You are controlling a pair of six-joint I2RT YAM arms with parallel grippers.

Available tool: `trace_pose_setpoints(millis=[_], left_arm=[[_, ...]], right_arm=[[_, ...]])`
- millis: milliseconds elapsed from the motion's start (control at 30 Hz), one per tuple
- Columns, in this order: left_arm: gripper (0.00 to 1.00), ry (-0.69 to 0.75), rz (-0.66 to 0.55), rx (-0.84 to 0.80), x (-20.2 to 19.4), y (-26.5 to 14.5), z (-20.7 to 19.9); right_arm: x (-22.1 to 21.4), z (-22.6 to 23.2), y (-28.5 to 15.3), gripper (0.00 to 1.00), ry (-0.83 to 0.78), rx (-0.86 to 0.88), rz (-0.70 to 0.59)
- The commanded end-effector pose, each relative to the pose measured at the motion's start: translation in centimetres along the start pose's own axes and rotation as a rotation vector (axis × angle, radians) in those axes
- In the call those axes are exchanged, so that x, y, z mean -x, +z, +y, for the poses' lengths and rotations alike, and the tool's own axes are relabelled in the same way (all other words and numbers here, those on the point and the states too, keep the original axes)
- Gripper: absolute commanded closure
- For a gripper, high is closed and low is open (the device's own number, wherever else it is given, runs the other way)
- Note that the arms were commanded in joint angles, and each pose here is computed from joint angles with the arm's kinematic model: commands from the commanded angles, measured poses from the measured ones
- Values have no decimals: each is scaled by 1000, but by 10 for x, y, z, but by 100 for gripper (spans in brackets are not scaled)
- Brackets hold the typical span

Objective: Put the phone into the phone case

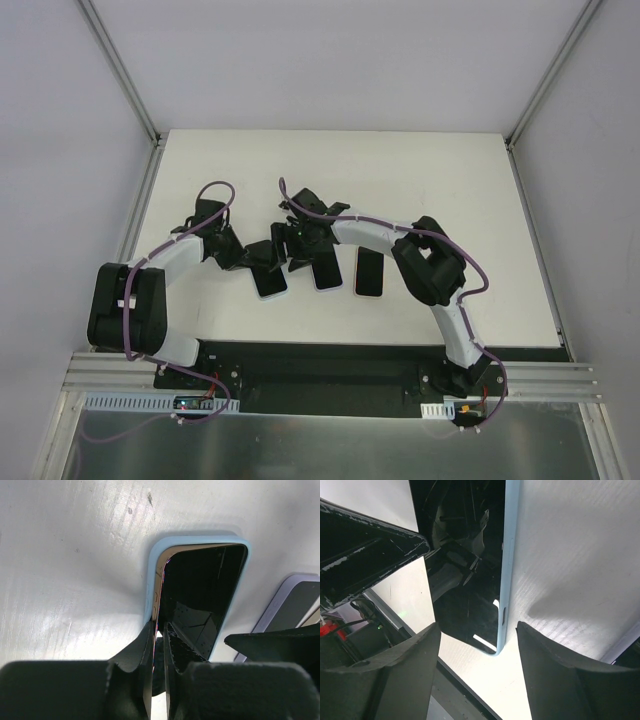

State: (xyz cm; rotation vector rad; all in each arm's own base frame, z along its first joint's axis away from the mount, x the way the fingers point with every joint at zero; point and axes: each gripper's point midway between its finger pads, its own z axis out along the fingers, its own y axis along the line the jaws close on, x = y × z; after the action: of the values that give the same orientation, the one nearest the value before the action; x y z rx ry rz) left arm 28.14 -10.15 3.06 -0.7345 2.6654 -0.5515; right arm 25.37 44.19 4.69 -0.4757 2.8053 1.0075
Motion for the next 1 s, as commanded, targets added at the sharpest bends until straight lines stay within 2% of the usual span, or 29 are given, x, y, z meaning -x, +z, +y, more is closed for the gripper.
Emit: trace_pose_setpoints(millis=[0, 200, 500, 600, 733, 833, 967], left_arm=[[97, -51, 113, 37, -29, 12, 15], [98, -103, 165, -11, -34, 17, 12], [98, -125, 188, -58, -39, 15, 7], [98, -139, 201, -74, -42, 15, 6], [98, -155, 225, -103, -52, 14, 5], [98, -167, 232, -121, -56, 13, 5], [98, -163, 229, -130, -57, 12, 4]], right_arm=[[-4, 16, -2, 34, 0, 42, 9], [-10, 11, 7, 28, 21, 37, 42], [-8, 39, 16, 20, 77, 206, 86], [1, 60, 11, 20, 108, 318, 63], [29, 99, -20, 21, 105, 545, -30], [36, 108, -29, 22, 122, 607, -46], [34, 103, -24, 27, 135, 597, -39]])
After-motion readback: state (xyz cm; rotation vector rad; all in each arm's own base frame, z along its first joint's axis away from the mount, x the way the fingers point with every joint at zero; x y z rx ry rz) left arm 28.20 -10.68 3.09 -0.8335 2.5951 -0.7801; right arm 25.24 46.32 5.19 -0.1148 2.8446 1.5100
